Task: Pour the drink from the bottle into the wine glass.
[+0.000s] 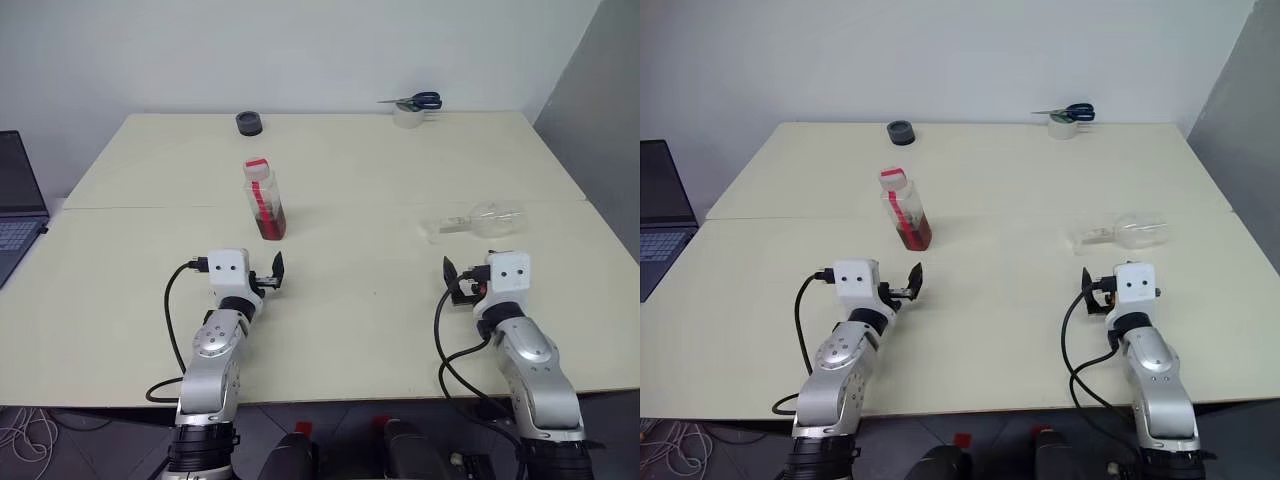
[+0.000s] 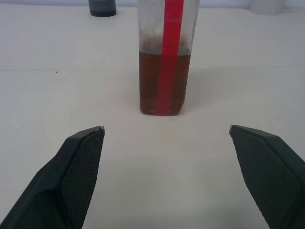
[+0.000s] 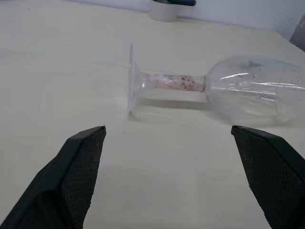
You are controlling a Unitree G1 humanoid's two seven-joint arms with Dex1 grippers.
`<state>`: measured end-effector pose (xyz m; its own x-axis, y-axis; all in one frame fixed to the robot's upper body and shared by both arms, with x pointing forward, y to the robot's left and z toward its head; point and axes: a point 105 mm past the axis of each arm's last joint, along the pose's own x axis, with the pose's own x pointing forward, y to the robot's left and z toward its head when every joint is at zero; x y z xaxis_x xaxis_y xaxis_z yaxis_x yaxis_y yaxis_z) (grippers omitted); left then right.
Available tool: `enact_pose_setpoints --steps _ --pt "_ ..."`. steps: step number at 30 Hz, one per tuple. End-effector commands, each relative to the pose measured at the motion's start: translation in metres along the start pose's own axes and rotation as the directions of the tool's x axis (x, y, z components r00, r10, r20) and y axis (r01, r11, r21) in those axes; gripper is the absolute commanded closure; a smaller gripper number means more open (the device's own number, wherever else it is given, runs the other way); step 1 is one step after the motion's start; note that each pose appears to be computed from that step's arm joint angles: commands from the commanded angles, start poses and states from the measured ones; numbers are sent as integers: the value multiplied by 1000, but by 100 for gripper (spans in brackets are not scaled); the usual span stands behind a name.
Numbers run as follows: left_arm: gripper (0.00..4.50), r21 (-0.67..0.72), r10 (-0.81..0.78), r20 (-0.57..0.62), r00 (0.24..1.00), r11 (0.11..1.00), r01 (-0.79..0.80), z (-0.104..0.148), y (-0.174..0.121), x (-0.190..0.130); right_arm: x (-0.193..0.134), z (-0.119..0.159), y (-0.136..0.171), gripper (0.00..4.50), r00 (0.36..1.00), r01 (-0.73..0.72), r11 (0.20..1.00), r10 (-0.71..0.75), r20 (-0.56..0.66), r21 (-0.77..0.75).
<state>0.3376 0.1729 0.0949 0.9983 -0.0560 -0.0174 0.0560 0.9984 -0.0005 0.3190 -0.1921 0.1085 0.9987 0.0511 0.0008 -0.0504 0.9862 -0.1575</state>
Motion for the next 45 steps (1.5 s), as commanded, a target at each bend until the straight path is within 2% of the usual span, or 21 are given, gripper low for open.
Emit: enact_pose_setpoints --steps 1,5,9,11,13,15,17,19,25,34,45 --pt "2 17 2 62 998 1000 -3 16 -1 3 1 15 -2 0 998 6 1000 -4 63 -22" --pt "2 18 5 67 998 1000 -6 18 -1 4 4 24 1 0 996 -22 998 26 87 -52" --pt "2 51 5 82 997 999 -9 25 0 10 15 54 13 0 975 -159 986 165 149 -48" --pt "2 78 -1 83 997 997 -6 26 0 14 17 81 35 0 916 -351 936 346 204 -13" --pt "2 77 -4 84 996 997 -2 27 0 17 11 100 53 0 823 -534 845 522 223 -8" --pt "2 78 -9 86 996 997 2 28 -1 20 3 114 65 0 732 -657 754 642 227 -14" --pt "2 76 -11 91 996 997 4 30 -2 23 -3 128 71 0 651 -738 674 727 218 -46" --pt "2 76 -12 100 995 997 4 32 -2 25 -5 137 74 0 606 -773 630 768 207 -71" --pt "2 81 15 123 992 996 -25 41 2 30 -2 148 79 0 571 -800 597 788 228 -59" --pt "2 81 17 129 992 996 -27 45 1 35 -5 149 87 0 544 -820 570 803 245 -46" --pt "2 75 -7 140 990 997 -4 52 0 51 -7 156 91 0 534 -826 562 809 247 -55"
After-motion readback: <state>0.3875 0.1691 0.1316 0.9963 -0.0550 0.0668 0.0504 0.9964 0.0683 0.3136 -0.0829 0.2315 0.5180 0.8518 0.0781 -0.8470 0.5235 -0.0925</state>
